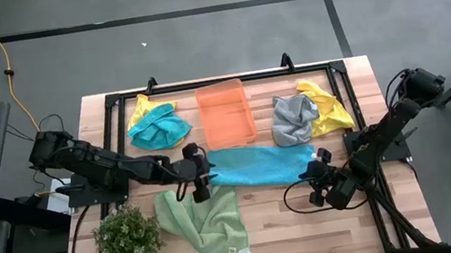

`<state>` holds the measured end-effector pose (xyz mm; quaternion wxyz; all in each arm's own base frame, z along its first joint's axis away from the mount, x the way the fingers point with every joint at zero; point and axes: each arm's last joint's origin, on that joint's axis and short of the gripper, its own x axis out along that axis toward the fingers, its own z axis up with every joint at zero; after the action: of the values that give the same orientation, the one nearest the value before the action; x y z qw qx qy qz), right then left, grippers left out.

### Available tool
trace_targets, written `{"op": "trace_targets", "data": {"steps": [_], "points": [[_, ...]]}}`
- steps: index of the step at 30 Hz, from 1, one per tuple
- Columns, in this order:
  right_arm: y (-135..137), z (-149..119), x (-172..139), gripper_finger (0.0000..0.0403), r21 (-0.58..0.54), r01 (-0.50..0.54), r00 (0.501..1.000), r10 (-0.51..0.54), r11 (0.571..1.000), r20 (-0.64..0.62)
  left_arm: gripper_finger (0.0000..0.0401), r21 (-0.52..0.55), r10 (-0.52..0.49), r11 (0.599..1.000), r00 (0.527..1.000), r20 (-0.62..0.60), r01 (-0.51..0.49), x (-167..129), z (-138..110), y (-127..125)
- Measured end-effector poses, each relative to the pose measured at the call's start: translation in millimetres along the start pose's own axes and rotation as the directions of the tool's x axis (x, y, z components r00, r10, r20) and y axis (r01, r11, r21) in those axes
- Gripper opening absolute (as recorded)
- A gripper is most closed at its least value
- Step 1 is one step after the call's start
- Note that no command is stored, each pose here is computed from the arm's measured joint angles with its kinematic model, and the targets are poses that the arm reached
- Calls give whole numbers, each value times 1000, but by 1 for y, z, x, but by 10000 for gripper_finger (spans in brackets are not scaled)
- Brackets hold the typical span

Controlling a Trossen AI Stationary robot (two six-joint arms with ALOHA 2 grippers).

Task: Fold microfiber towels
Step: Fold the bottom blue microfiber cloth

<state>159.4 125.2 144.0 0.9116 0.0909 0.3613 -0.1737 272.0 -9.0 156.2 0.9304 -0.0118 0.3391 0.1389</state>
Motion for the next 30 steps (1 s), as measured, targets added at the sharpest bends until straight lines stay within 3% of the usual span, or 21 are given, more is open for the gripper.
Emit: {"op": "trace_targets", "data": {"steps": [3, 8, 12, 19, 25, 30], "points": [[2, 1, 0, 0, -3, -19, 1000, 19, 1000, 13, 137, -3, -41, 999, 999, -19, 41, 5, -6, -11], [3, 2, 0, 0, -23, -21, 1000, 22, 1000, 15, 126, -9, -217, 976, 976, -28, 217, -4, -12, -43], [3, 2, 0, 0, -25, -21, 1000, 21, 999, 15, 103, 0, -258, 966, 966, -29, 258, -17, -21, -69], [2, 2, 0, 0, -23, -8, 999, 9, 1000, 36, 8, 1, -225, 974, 970, -88, 226, -13, -47, -95], [2, 2, 0, 0, -23, -8, 999, 9, 1000, 36, 2, -47, -231, 973, 940, -251, 226, -1, -69, -99], [2, 2, 0, 0, -23, -8, 999, 9, 1000, 36, 1, -35, -79, 997, 931, -355, 71, -16, -73, -83]]}}
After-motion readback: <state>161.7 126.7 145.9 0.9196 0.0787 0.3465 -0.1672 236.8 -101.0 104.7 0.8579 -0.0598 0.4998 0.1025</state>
